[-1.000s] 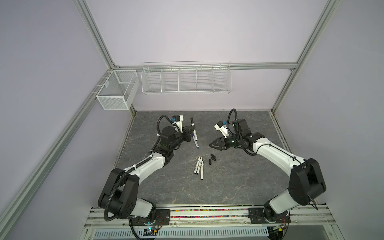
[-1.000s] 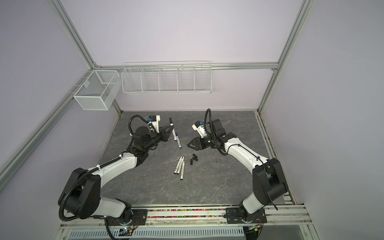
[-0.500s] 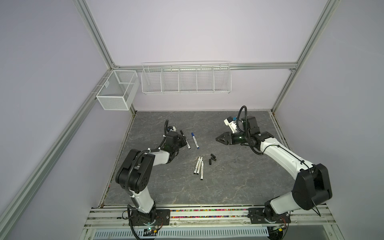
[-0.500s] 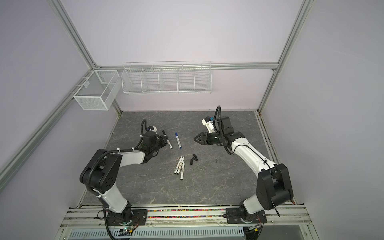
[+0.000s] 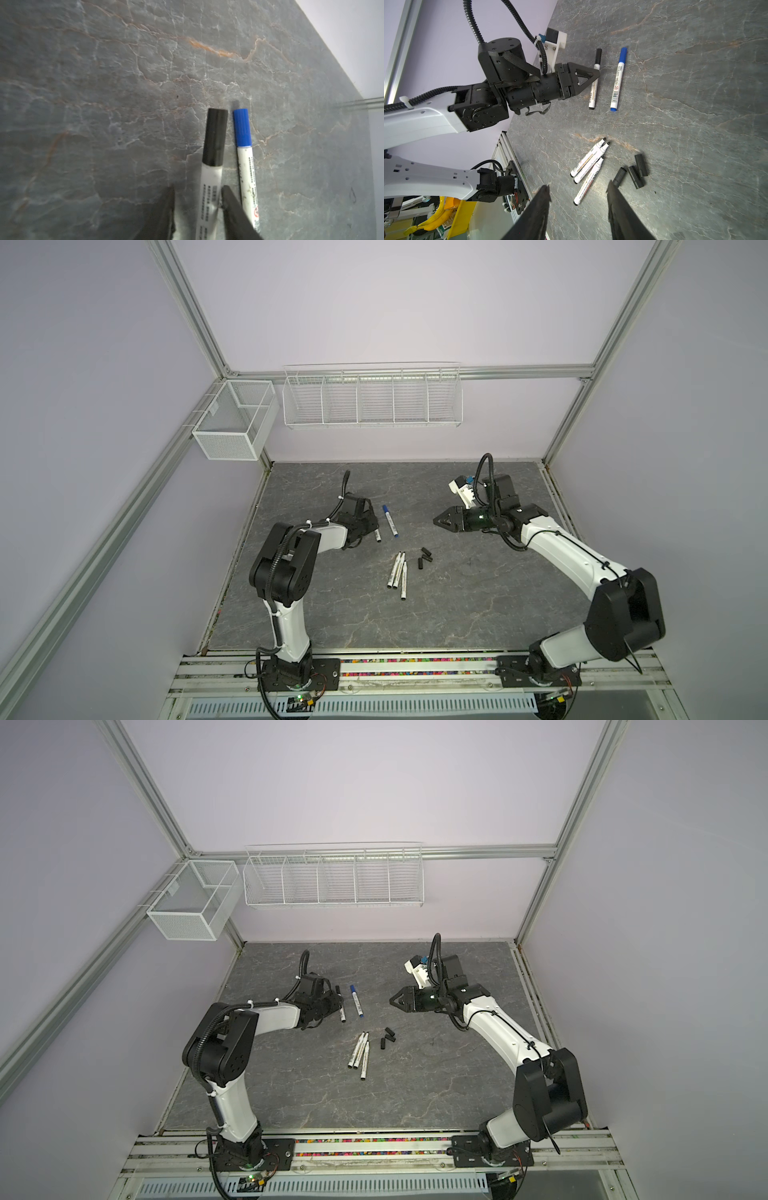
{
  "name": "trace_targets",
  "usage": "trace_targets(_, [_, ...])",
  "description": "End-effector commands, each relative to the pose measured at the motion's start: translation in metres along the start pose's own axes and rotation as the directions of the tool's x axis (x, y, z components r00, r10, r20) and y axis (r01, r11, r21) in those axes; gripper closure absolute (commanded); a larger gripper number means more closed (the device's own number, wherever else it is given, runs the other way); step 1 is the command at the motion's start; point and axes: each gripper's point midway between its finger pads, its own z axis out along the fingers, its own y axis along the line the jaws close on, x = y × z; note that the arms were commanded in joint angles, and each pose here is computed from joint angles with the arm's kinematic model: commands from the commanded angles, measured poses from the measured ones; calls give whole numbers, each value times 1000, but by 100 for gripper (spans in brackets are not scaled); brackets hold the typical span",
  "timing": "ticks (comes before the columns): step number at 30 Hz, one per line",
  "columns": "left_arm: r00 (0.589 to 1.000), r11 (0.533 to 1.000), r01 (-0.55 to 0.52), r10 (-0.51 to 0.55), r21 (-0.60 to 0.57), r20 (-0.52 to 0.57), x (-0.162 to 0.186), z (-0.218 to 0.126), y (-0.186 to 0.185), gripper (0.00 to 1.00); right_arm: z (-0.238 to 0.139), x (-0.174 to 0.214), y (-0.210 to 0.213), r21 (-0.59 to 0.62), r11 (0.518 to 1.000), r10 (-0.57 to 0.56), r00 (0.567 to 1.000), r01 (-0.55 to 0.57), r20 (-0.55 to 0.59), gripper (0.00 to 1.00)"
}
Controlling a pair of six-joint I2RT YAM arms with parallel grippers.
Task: Insert the pens into the pen caps
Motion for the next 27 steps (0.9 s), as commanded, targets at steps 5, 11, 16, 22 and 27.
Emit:
trace_targets(5, [996, 997, 44, -49, -61, -77, 19, 2, 13, 53, -3, 9, 1, 4, 1000, -26, 1000, 26, -16, 52])
trace_targets(11, [993, 994, 45, -55, -104, -101, 20, -3, 16, 45, -4, 10, 0, 13, 999, -29, 999, 29, -21, 52])
trace_targets(16, [965, 984, 55, -96, -170, -244, 38, 4, 18, 46, -2, 10, -1, 9, 1000, -17, 999, 18, -32, 52])
trace_targets(22, [949, 951, -2, -95, -310, -300, 40, 10, 37, 48, -4, 8, -1, 23, 999, -22, 999, 22, -24, 52])
trace_targets(27, [933, 923, -73, -71, -377, -354, 44, 17, 50, 49, -5, 9, -3, 34, 999, -15, 1000, 16, -16, 53])
